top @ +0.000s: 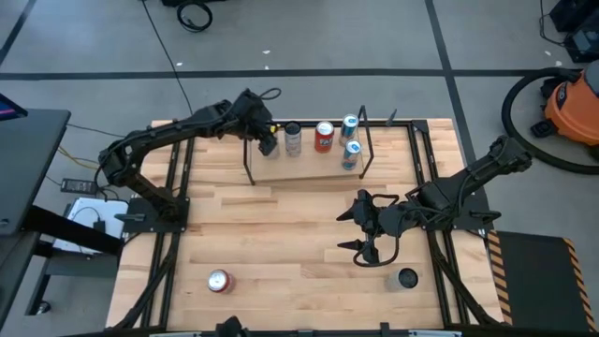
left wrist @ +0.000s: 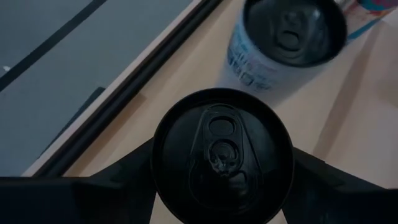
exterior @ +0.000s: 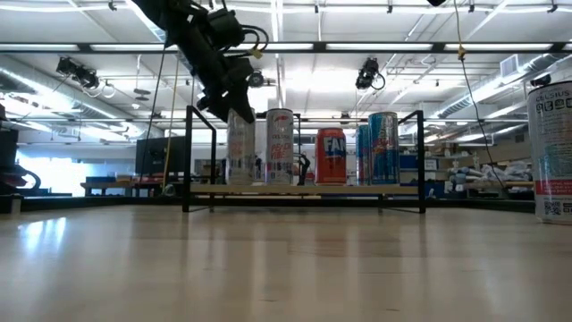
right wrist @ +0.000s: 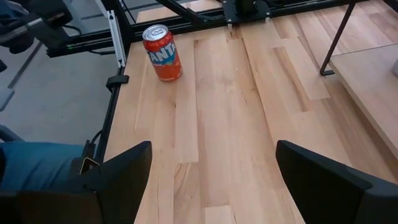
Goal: Place canned beverage on shelf
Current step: Put the left white and pink soda can on the shelf
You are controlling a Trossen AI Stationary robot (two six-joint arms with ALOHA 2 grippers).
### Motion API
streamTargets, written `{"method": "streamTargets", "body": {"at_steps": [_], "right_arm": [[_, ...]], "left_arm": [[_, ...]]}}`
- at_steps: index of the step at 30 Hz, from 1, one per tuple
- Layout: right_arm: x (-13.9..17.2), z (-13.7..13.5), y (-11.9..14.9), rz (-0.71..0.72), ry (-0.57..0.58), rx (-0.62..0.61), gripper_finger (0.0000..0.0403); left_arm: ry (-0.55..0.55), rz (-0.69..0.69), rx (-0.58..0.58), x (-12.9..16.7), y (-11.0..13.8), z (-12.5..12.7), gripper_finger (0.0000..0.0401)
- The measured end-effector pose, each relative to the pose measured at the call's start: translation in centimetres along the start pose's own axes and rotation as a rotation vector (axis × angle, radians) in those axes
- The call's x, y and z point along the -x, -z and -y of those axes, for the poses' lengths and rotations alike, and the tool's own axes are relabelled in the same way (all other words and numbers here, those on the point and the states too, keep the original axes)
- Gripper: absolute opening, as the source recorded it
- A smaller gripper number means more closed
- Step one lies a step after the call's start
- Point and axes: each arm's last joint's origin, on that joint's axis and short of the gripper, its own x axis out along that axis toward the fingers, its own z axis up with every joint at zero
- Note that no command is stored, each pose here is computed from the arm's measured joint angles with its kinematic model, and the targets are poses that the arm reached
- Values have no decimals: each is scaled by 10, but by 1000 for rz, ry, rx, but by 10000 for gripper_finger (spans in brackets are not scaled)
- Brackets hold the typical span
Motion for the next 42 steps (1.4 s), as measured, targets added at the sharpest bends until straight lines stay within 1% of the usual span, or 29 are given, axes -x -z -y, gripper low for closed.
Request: {"method": "streamTargets", "body": {"at_steps": [3,10,22,34,37,42], "right_arm": [[0,0,0,0,0,0,352],[0,0,0,1,0,-1,352],[0,0,-1,5,-2,-2,352],[0,0,-1,4,-2,17,352],[0,0,-1,4,-2,24,352],[0,0,-1,9,8,24,352]], "left_arm": [[-8,-18,8,0,2,-4,261],[-12,-30,-8,1,3,-5,263],[-10,-28,-11,1,2,-5,303],[-9,-15,-12,3,-2,-4,306],[-10,-19,-14,6,-4,-4,307],[-8,50,-17,25,-15,-4,307]]}}
